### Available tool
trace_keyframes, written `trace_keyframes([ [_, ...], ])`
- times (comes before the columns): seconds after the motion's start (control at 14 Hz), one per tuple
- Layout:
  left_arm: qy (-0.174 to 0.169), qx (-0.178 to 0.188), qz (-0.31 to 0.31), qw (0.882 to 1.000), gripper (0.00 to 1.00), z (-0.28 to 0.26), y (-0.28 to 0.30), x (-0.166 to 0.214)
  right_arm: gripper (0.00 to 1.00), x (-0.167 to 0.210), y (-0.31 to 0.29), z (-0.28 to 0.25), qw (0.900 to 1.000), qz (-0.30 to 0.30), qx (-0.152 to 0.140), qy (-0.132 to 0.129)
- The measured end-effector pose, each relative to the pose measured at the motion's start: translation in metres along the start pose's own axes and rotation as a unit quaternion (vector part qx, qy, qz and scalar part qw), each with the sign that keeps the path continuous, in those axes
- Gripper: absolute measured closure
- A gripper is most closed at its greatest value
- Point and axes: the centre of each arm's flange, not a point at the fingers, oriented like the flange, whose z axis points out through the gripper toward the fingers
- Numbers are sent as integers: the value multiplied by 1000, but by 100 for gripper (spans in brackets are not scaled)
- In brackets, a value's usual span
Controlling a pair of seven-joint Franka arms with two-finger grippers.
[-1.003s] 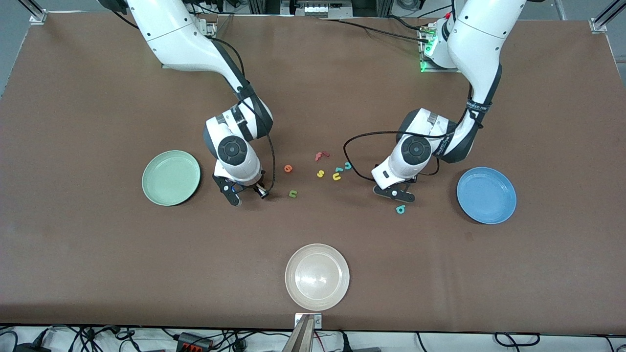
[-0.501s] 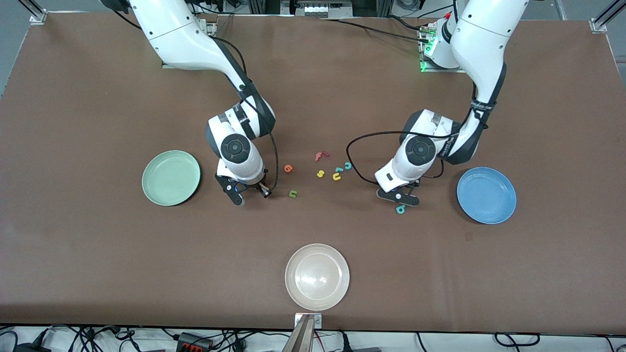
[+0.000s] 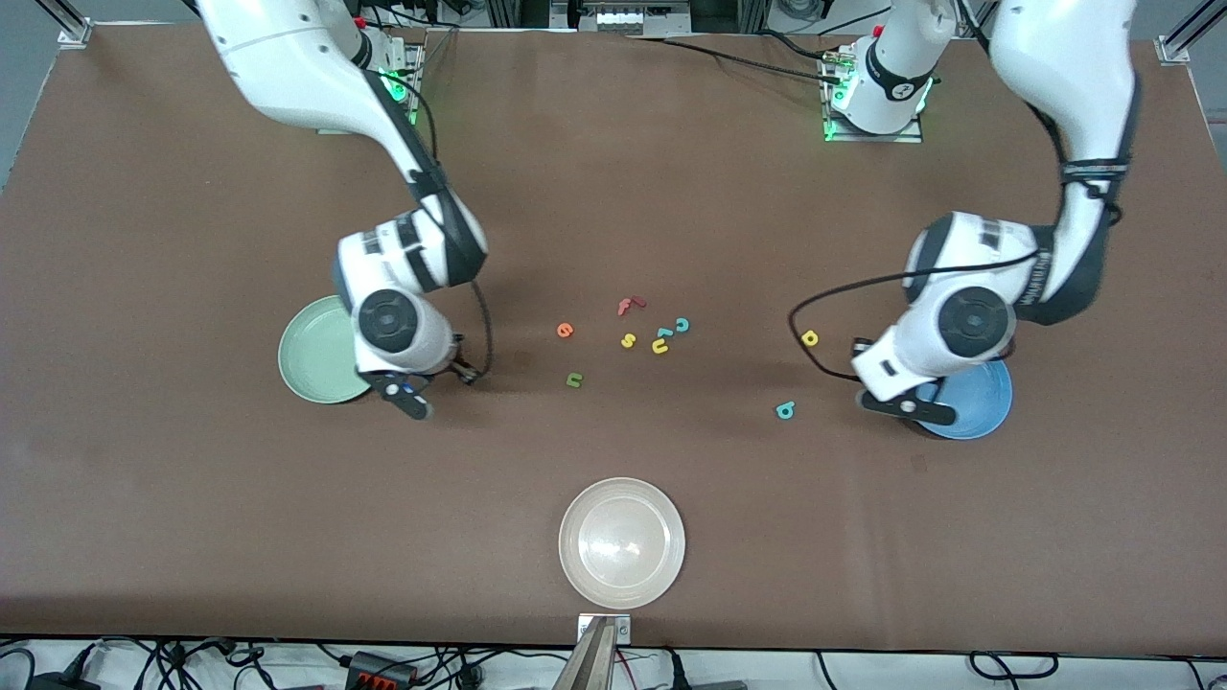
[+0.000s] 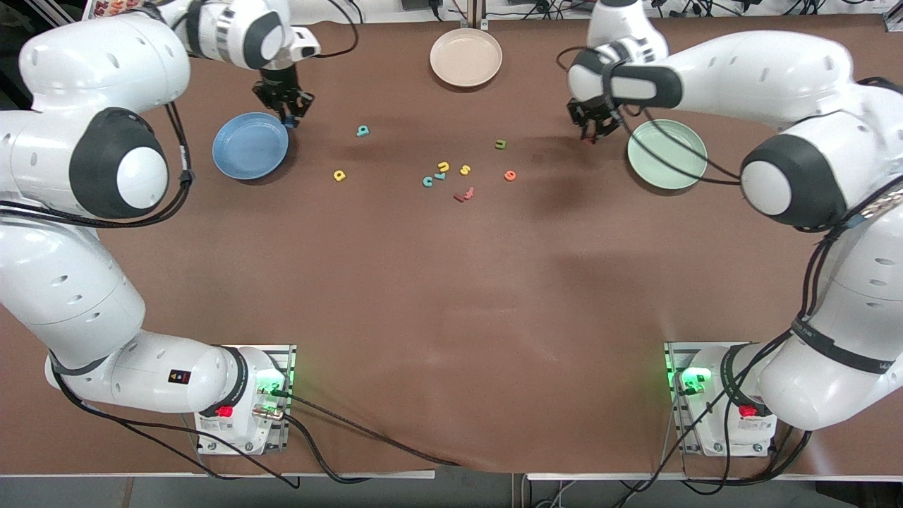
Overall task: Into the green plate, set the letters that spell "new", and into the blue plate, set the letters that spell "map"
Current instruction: 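Drop the pink letter on the green plate while the left gripper drops blue letter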
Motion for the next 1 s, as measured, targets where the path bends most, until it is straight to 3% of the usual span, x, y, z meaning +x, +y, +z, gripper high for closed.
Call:
trace_keyframes([
  [0.21, -25, 1, 9, 1000, 73, 36, -57, -8, 74, 31, 62, -11, 998, -50, -8, -27],
  [0.43, -18, -5, 18, 1000, 72, 81, -59, -8, 74, 52, 117, 12, 994, -89, -12, -55],
  [0.5, -20, -6, 21, 1000, 68, 89, -56, -9, 74, 58, 131, 22, 993, -98, -9, -58],
  [0.86, -3, -8, 37, 999, 20, 71, -39, -4, 74, 67, 159, 60, 992, -120, 6, -47],
  [1.0, 20, -13, 78, 997, 1, 44, 2, 2, 59, 68, 157, 64, 992, -121, 8, -42],
])
